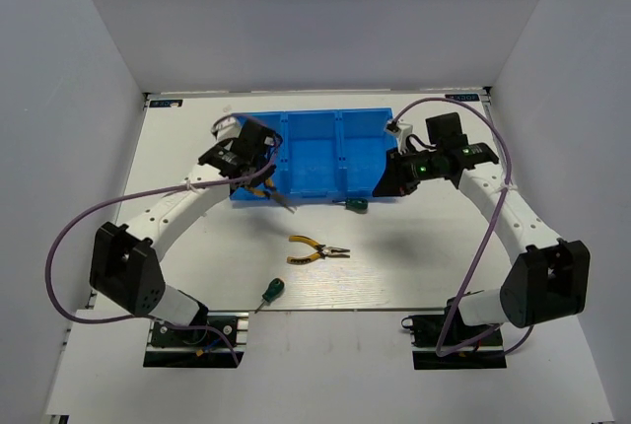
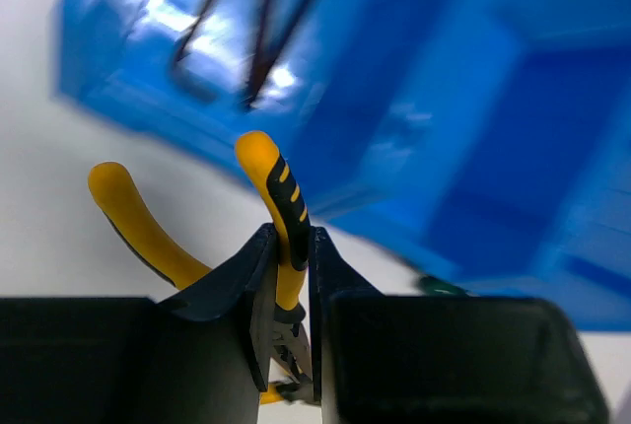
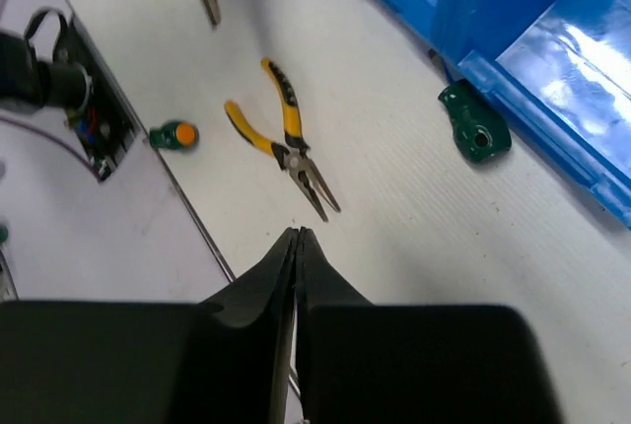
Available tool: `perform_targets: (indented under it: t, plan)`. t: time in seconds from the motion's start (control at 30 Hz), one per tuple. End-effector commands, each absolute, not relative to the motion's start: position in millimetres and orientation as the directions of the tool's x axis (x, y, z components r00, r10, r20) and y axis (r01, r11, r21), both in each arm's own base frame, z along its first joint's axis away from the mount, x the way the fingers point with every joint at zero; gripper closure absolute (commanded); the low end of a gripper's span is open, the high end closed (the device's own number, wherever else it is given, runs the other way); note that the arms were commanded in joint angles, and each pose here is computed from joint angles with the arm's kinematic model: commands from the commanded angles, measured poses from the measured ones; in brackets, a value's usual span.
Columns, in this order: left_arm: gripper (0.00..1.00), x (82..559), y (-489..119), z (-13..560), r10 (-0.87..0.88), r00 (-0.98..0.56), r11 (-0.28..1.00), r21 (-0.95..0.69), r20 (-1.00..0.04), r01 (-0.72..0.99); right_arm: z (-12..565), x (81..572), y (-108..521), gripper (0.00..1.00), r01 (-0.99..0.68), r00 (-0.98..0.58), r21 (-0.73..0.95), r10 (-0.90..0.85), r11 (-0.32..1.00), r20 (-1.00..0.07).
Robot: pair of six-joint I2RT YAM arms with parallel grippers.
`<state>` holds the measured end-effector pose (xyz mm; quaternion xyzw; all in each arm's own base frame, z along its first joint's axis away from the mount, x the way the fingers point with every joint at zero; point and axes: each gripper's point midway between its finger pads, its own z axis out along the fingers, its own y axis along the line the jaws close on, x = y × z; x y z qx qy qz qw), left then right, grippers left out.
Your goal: Sort the tools into containers
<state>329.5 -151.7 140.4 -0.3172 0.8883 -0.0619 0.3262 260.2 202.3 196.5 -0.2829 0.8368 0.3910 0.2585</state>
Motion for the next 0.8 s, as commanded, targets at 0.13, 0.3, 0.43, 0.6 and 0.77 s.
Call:
perform_targets:
  t: [0.13,0.3,0.43,0.6,0.77]
  plan:
    - [1.00,412,-213,258,-0.476,-0.463,0.871,-0.474,-0.748,-0.130,189,233,200,1.00,-0.739,-0.666,0.513,-0.363,0.437,-0.651]
    - [1.00,471,-256,289,-0.359,-0.343,0.909,-0.409,-0.868,0.083,182,226,196,1.00,-0.733,-0.674,0.512,-0.378,0.448,-0.634]
    - [1.00,506,-288,277,-0.234,-0.353,0.929,-0.316,-0.906,0.195,175,223,194,0.99,-0.729,-0.679,0.510,-0.384,0.457,-0.626]
    - [0.87,517,-312,252,-0.104,-0.399,0.941,-0.220,-0.911,0.256,180,213,206,0.64,-0.778,-0.627,0.512,-0.413,0.364,-0.660]
    - [0.62,518,-310,239,-0.075,-0.411,0.948,-0.192,-0.909,0.252,162,213,221,0.56,-0.881,-0.473,0.380,-0.514,0.282,-0.716]
